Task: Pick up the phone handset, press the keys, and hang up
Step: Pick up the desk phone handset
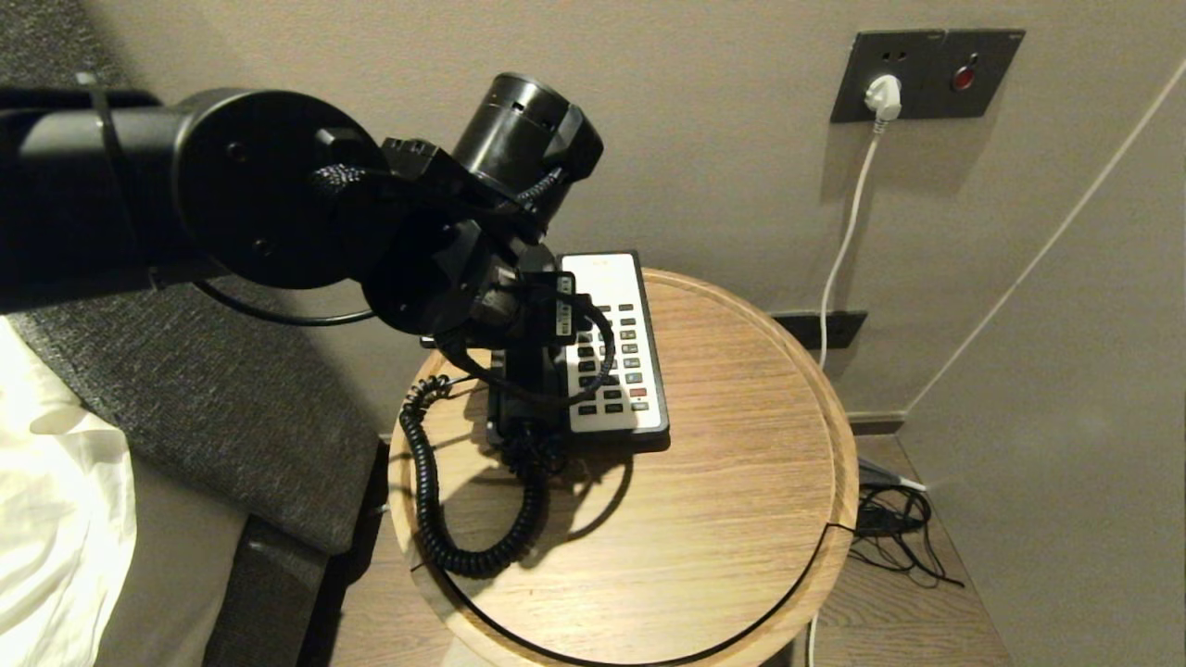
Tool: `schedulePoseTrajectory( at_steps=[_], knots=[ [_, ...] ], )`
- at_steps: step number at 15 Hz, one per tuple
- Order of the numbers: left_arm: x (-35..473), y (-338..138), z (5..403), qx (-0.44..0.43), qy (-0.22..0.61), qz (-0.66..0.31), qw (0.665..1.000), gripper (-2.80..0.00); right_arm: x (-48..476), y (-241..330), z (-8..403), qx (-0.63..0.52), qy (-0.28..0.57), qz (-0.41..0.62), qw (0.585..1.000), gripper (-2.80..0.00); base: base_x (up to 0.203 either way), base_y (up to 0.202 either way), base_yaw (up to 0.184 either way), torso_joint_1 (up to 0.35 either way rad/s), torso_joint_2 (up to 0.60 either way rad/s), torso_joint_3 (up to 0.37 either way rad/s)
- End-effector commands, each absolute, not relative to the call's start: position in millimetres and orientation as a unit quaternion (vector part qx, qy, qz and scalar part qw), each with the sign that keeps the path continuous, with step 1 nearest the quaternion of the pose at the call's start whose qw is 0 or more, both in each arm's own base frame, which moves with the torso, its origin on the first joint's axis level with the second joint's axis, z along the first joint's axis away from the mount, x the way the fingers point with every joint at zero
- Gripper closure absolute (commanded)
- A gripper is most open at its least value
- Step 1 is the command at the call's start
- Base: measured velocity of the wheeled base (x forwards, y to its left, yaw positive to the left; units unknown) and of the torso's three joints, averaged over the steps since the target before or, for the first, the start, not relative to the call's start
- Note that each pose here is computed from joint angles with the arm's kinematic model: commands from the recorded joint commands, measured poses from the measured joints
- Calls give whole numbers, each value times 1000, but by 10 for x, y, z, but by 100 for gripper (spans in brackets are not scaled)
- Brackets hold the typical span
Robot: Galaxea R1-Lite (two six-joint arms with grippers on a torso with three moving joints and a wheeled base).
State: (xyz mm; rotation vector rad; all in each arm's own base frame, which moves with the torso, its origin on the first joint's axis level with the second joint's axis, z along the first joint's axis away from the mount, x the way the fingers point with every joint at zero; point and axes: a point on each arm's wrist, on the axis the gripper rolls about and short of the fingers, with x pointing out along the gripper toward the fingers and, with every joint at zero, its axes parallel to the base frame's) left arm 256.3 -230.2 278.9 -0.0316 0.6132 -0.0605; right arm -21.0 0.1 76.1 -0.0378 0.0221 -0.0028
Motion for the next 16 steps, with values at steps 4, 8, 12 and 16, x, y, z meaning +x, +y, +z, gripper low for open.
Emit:
schedulePoseTrajectory(
  at_steps=[4, 8, 12, 16],
  knots=[
    [2617, -2345, 2715, -17, 309, -23, 951, -280, -211, 1, 761, -19, 11, -1, 1000, 0, 0, 0, 0, 0, 0, 0],
    [2633, -2333, 2702, -17, 311, -20, 950, 0, -211, 1, 761, -19, 11, -1, 1000, 0, 0, 0, 0, 0, 0, 0],
    [2638, -2299, 2706, -23, 312, -15, 950, 0, -211, 1, 761, -19, 11, -1, 1000, 0, 0, 0, 0, 0, 0, 0],
    [2611, -2281, 2723, -28, 311, -14, 950, 0, -211, 1, 761, -19, 11, -1, 1000, 0, 0, 0, 0, 0, 0, 0]
  ],
)
